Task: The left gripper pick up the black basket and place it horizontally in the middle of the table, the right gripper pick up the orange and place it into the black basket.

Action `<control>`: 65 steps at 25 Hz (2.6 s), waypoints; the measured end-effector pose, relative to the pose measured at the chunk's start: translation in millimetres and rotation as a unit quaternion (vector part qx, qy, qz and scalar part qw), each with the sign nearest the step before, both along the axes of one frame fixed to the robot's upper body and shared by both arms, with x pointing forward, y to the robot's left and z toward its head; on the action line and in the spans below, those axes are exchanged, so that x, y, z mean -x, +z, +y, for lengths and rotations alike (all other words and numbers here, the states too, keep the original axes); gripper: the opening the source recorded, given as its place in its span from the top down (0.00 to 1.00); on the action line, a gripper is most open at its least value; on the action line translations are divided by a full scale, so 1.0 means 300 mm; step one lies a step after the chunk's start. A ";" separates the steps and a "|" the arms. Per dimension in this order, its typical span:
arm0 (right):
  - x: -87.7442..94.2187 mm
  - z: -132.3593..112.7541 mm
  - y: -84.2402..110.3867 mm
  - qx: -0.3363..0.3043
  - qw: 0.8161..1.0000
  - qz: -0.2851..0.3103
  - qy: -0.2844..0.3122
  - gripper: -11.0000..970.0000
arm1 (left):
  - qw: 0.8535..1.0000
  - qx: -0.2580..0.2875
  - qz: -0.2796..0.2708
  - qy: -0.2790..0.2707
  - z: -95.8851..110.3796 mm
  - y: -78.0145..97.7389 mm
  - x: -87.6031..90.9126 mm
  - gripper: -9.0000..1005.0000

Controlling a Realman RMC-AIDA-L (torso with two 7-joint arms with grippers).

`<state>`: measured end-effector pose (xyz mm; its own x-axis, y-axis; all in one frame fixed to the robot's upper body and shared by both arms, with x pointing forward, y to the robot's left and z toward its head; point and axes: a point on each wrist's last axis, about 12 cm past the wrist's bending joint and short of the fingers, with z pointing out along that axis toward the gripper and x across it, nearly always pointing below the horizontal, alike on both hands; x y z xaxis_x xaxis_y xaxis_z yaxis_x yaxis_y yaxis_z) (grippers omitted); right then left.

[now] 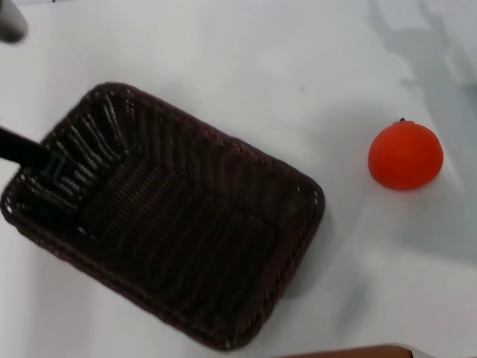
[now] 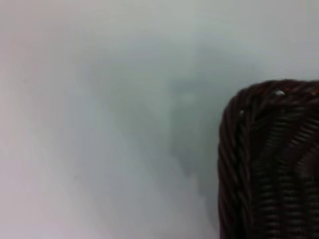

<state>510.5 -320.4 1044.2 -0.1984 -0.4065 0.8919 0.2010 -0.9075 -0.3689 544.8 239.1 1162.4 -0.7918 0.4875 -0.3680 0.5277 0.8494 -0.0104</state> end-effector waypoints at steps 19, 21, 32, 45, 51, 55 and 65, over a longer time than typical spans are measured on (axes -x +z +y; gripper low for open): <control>-0.057 0.002 0.016 0.011 1.000 0.010 0.001 0.02 | 0.944 0.162 -0.002 0.287 0.197 0.017 0.131 0.81; -0.065 0.002 0.021 0.014 1.000 0.009 0.001 0.02 | 0.933 0.183 -0.009 0.308 0.218 0.017 0.154 0.82; -0.085 0.024 0.034 0.024 0.999 0.005 0.025 0.02 | 0.935 0.199 0.016 0.294 0.162 -0.027 0.167 0.85; -0.031 0.032 0.006 0.024 0.998 0.014 0.050 0.05 | 0.931 0.221 0.030 0.288 0.155 -0.044 0.160 0.74; 0.018 0.050 -0.015 0.041 0.995 0.019 0.091 0.07 | 0.929 0.217 0.009 0.301 0.229 0.001 0.182 0.57; 0.077 0.062 -0.050 0.056 0.990 0.039 0.127 0.08 | 0.923 0.227 -0.034 0.308 0.304 0.046 0.193 0.40; 0.204 0.068 -0.126 0.069 0.976 0.098 0.182 0.10 | 0.861 0.417 -0.210 0.202 0.420 0.118 0.204 0.11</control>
<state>449.3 -300.1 1006.3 0.1172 -0.2909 0.9496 0.4564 -0.8334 -0.3116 483.5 365.0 1197.8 -0.5462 -0.3680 -0.7525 0.2974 0.7546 -0.5849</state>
